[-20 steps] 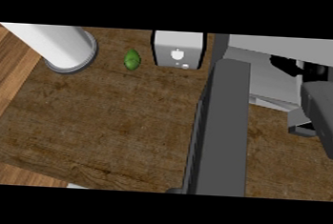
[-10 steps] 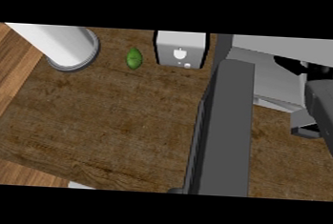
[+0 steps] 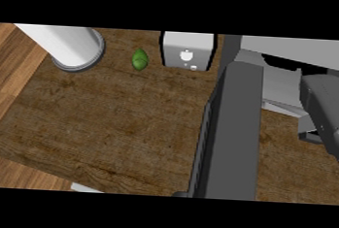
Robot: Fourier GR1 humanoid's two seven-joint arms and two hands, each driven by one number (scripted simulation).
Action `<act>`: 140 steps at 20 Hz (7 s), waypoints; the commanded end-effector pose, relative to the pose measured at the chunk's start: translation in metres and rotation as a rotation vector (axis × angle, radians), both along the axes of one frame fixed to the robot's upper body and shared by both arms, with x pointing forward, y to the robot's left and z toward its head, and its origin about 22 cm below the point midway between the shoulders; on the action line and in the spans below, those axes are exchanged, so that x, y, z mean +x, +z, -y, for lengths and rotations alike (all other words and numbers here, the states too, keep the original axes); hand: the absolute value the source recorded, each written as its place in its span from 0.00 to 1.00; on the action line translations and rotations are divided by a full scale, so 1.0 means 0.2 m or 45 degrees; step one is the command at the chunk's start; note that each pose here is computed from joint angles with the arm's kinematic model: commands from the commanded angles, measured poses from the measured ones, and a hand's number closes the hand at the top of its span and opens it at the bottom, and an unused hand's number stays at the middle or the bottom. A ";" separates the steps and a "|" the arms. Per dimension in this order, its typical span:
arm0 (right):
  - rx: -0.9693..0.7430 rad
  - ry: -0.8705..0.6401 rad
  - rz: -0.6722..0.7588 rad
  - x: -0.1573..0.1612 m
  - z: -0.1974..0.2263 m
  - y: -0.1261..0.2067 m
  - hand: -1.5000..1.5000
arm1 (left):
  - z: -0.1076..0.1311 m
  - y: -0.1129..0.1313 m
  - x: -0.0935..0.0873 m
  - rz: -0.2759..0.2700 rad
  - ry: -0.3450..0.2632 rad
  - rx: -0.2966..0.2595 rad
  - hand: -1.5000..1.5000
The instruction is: Pick up the milk, place it into the microwave and close the microwave
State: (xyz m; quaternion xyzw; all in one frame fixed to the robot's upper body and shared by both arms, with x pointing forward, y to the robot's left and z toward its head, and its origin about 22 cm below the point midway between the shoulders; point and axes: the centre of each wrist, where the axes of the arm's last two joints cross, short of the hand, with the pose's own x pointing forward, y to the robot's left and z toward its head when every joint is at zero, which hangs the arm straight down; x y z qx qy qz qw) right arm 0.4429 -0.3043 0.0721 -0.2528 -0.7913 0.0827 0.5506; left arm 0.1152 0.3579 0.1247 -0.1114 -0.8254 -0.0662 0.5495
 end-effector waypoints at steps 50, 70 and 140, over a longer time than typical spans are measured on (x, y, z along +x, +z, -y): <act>0.619 0.543 -0.127 -0.18 -0.39 -0.48 0.00 | 0.38 -0.38 0.21 -0.262 -0.486 0.079 0.00; 0.628 0.463 -0.316 -0.96 -0.11 -1.15 0.00 | 0.71 -0.65 0.51 -0.293 -0.483 0.303 1.00; 0.614 1.077 -0.084 -1.38 0.19 0.03 0.00 | 1.79 -0.41 1.12 -0.187 -0.072 0.297 1.00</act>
